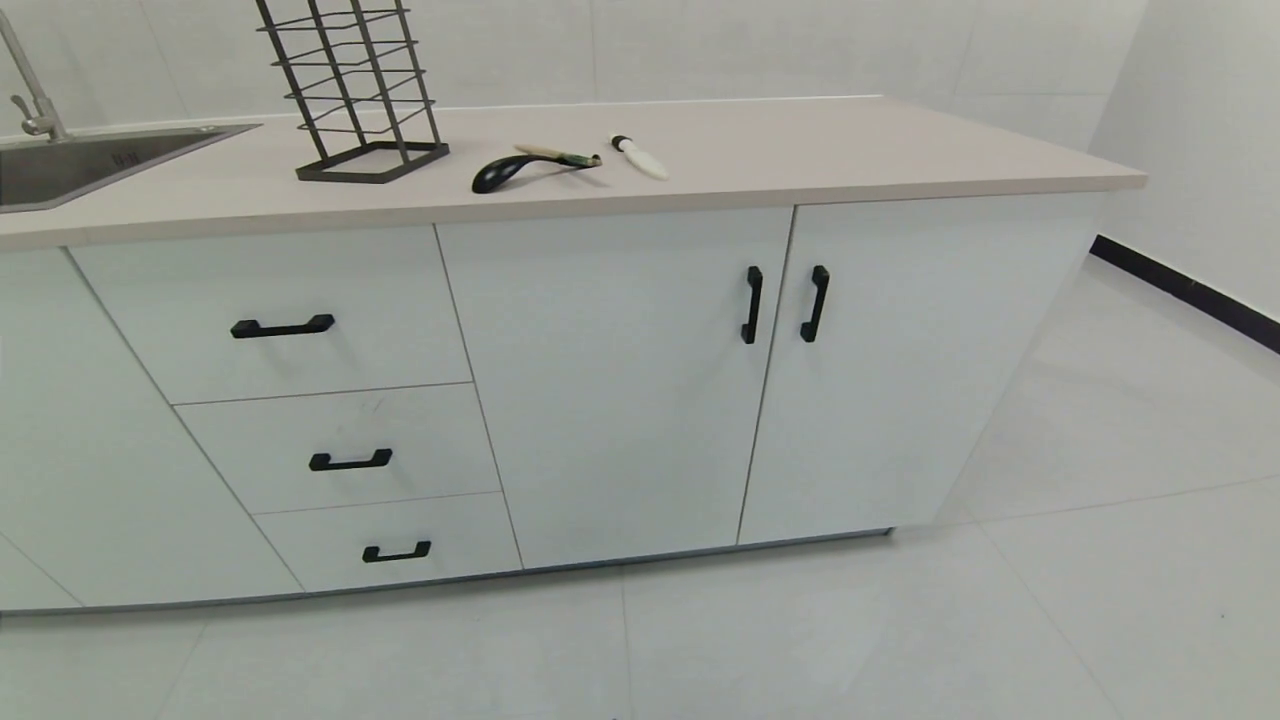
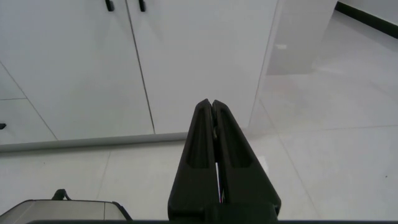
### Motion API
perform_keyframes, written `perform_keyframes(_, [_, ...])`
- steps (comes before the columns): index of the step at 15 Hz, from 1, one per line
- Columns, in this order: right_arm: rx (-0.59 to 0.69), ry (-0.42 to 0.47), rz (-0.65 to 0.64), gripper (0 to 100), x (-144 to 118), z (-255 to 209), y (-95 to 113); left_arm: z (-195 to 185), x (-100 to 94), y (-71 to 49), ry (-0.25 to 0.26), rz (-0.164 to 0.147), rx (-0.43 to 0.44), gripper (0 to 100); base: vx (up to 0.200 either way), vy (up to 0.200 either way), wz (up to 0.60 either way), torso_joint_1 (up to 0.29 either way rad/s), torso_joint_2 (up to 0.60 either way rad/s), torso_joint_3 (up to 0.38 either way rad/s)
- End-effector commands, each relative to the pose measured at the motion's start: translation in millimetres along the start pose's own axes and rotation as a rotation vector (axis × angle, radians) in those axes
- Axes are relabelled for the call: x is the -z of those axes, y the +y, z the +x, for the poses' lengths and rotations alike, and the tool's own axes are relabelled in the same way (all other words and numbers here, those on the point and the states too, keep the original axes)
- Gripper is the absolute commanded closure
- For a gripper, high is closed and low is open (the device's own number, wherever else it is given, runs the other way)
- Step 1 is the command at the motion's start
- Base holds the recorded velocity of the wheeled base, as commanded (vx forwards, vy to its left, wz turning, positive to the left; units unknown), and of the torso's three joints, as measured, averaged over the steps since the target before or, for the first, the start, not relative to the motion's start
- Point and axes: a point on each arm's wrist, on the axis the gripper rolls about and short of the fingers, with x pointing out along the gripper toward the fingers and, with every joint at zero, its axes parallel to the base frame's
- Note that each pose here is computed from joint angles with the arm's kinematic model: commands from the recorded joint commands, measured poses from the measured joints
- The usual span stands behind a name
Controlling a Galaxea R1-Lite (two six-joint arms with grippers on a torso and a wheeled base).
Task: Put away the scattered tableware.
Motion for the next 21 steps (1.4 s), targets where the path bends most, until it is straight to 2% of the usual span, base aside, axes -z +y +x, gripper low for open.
perform_keyframes(1, [0.001, 0.002, 0.000, 100, 0.0, 0.2, 0.0, 0.0, 0.0, 0.0, 0.000, 0.000, 0.000, 0, 0.000, 0.000, 0.00, 0.000, 0.00, 0.000])
perform_keyframes(11, [0.001, 0.002, 0.000, 100, 0.0, 0.2, 0.0, 0.0, 0.0, 0.0, 0.000, -0.002, 0.000, 0, 0.000, 0.000, 0.00, 0.000, 0.00, 0.000])
perform_keyframes(16, [0.001, 0.002, 0.000, 100, 0.0, 0.2, 0.0, 0.0, 0.0, 0.0, 0.000, -0.002, 0.000, 0, 0.000, -0.160, 0.00, 0.005, 0.00, 0.002])
perform_keyframes(21, [0.003, 0.001, -0.002, 100, -0.1, 0.2, -0.1, 0.0, 0.0, 0.0, 0.000, -0.002, -0.001, 0, 0.000, 0.000, 0.60, 0.004, 0.00, 0.004])
